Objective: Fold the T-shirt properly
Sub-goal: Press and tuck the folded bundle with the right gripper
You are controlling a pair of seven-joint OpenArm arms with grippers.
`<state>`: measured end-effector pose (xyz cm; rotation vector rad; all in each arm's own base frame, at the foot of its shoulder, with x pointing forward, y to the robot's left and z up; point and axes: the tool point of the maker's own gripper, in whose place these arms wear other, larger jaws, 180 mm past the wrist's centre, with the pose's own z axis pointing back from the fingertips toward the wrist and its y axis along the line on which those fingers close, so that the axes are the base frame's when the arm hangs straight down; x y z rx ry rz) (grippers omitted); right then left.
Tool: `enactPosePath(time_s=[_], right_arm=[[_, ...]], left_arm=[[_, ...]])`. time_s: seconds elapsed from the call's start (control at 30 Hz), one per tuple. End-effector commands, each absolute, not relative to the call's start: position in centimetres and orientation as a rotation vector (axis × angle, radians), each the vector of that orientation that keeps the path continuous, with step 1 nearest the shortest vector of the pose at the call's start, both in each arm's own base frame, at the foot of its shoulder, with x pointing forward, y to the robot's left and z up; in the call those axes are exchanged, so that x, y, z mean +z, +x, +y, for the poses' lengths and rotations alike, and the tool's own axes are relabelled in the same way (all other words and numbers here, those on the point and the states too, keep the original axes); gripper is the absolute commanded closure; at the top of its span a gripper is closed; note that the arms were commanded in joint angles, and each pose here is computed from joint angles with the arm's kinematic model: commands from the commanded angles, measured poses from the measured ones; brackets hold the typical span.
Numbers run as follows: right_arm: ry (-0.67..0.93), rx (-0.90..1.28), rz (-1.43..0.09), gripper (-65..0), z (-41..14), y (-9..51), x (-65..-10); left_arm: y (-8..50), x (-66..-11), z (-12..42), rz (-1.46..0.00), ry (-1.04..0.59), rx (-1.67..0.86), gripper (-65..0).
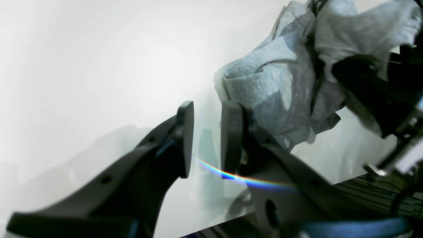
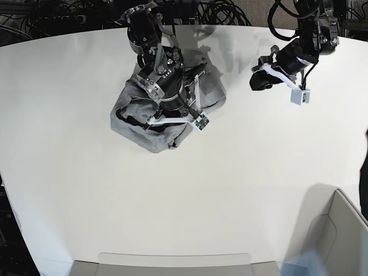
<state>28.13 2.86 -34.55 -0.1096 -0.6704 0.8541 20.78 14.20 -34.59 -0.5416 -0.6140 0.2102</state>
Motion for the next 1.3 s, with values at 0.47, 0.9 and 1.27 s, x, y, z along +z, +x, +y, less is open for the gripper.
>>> enactPosePath(time_s=[0.47, 0.9, 1.27], right_arm=[[0.004, 1.123, -0.689, 0.0, 10.7, 24.4, -35.7], [0.154, 1.174, -0.762, -16.9, 13.6, 20.9, -33.0], [0.29, 1.025, -0.819, -17.1, 10.2, 22.2, -30.5]], left_arm=[[20.9, -34.9, 14.6, -0.609, -0.548, 0.228, -14.0], [20.9, -35.1, 14.7, -0.605, -0.546, 0.235, -14.0], [21.7, -35.1, 14.6, -0.614, -0.559, 0.242, -14.0]])
